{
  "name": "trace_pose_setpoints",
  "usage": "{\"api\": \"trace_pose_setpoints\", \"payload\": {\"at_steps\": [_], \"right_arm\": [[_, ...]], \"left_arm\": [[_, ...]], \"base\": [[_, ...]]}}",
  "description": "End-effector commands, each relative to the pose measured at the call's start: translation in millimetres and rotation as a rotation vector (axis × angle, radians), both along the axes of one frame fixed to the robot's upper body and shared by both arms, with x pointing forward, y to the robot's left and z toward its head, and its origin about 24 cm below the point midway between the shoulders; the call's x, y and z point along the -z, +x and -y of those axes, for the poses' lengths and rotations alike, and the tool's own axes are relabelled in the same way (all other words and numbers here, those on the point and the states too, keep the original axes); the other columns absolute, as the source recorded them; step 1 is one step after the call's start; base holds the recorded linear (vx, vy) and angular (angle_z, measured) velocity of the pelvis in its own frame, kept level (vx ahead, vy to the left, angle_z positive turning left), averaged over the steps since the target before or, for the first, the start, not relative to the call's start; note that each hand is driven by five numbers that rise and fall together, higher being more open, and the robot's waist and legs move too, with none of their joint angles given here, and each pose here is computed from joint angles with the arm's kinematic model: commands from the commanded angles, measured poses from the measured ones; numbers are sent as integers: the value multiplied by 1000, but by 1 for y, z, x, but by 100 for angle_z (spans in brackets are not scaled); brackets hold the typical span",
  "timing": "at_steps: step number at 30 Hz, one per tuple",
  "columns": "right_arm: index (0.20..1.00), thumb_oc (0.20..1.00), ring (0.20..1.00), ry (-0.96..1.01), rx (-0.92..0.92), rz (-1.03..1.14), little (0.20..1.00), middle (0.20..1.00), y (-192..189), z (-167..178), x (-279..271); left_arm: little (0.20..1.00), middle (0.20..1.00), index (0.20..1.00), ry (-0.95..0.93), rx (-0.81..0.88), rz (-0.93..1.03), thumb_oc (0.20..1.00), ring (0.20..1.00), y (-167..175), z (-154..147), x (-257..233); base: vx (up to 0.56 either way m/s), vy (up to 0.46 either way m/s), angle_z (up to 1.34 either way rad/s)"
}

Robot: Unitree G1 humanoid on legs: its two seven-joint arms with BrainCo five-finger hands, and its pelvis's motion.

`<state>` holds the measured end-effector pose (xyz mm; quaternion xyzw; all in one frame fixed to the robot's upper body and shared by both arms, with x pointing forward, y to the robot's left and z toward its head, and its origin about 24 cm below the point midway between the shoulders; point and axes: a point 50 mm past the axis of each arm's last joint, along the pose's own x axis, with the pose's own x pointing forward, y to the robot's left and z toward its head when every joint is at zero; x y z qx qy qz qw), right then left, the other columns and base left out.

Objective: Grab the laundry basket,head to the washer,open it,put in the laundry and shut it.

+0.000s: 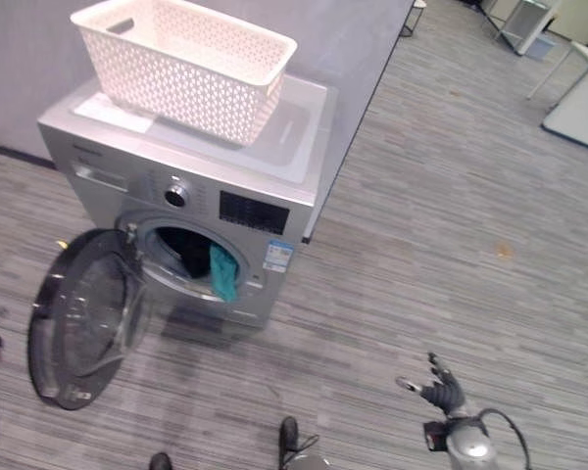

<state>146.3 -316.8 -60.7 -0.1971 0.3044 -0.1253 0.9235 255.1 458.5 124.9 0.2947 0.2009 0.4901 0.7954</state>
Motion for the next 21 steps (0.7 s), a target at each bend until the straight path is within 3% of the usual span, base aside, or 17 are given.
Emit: {"api": "trace_pose_setpoints", "payload": {"at_steps": [1,2,7,13,17,18,19,21], "right_arm": [[1000,1000,1000,18,-24,140,1000,1000,30,-7,-18],[1000,1000,1000,44,-52,180,1000,1000,37,-15,-22],[1000,1000,1000,79,-115,261,1000,1000,51,-29,-36],[1000,1000,1000,105,-143,282,1000,1000,69,-37,-42],[1000,1000,1000,103,-142,288,1000,1000,80,-42,-42],[1000,1000,1000,98,-134,295,1000,1000,82,-41,-44],[1000,1000,1000,101,-121,296,1000,1000,84,-41,-42],[1000,1000,1000,92,-109,296,1000,1000,84,-39,-43]], "left_arm": [[1000,1000,1000,66,-82,12,1000,1000,-6,-8,-15],[1000,1000,1000,140,-94,70,1000,1000,0,-12,-49],[1000,1000,1000,157,-74,109,1000,1000,5,-12,-68],[1000,1000,1000,-54,139,19,1000,1000,37,18,-33],[1000,1000,1000,-17,514,-10,1000,1000,107,104,-27],[1000,1000,1000,-20,634,10,1000,1000,123,135,-24],[1000,1000,1000,-24,804,55,1000,1000,141,185,-21],[1000,1000,1000,-44,986,114,1000,1000,151,239,-18]], "base": [[-90,45,24],[-59,33,19],[-46,22,14],[10,9,25],[-2,3,16],[-24,23,10],[-23,28,9],[-17,35,9]]}}
